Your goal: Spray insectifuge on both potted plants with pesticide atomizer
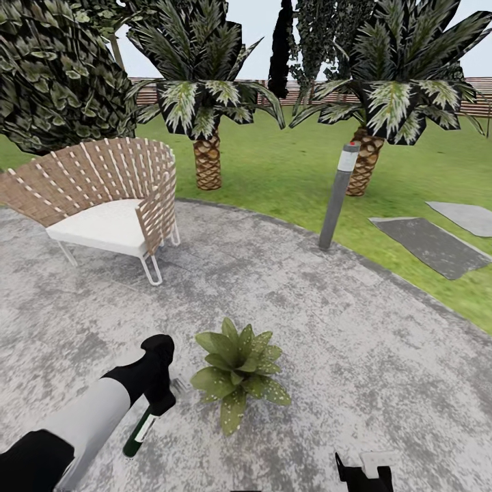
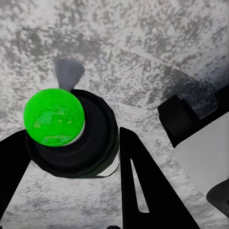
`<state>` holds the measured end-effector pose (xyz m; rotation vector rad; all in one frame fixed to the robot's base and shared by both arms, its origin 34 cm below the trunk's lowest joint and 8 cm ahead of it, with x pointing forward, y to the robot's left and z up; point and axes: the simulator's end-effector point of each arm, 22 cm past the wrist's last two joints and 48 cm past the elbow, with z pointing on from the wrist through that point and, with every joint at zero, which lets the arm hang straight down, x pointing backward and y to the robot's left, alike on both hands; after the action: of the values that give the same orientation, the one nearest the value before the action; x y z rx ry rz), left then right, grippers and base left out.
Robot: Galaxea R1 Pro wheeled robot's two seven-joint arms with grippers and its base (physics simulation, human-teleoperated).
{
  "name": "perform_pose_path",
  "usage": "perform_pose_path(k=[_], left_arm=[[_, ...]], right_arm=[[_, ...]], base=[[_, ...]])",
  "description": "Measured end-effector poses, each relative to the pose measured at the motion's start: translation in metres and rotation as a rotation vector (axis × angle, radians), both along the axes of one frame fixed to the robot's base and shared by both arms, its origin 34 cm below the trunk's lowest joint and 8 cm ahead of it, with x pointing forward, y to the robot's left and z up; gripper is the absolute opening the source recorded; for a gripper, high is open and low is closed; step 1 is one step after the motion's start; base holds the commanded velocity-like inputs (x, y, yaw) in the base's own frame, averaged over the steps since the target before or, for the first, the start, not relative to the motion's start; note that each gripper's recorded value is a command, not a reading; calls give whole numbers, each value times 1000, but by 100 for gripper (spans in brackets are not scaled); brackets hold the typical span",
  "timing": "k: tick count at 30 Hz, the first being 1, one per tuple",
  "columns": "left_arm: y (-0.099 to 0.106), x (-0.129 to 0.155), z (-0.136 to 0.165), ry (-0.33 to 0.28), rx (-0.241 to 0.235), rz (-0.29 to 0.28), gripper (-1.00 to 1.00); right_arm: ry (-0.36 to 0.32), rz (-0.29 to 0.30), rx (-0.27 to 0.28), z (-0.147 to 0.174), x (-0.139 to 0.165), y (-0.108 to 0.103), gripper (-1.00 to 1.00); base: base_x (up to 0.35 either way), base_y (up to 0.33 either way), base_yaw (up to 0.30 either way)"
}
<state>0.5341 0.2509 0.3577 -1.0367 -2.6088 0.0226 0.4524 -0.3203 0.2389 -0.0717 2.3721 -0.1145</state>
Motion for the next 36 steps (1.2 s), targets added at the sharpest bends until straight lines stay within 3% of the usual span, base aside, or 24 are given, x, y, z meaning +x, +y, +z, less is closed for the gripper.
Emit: perform_pose_path(k=[5,10,19,26,33,36], left_arm=[[-6,-5,6,39,-40,17,-100],[3,-6,7,43,6,-11,-100],[1,-8,6,48,7,-11,-100],[0,-11,5,55,3,-12,-100],[8,-2,9,37,11,-9,-100],[11,26,26,-10,15,-8,-100]], right_arm=[[0,0,-1,0,0,-1,100],[1,3,0,0,0,-1,100],[0,2,-1,0,0,-1,100],[0,0,-2,0,0,-1,100],[-1,-2,-2,1,0,-1,100],[-2,-1,-2,1,0,-1,100]], base=[[0,0,0],[155,143,0],[299,116,-8],[243,3,-256],[11,0,-127],[0,0,-5]])
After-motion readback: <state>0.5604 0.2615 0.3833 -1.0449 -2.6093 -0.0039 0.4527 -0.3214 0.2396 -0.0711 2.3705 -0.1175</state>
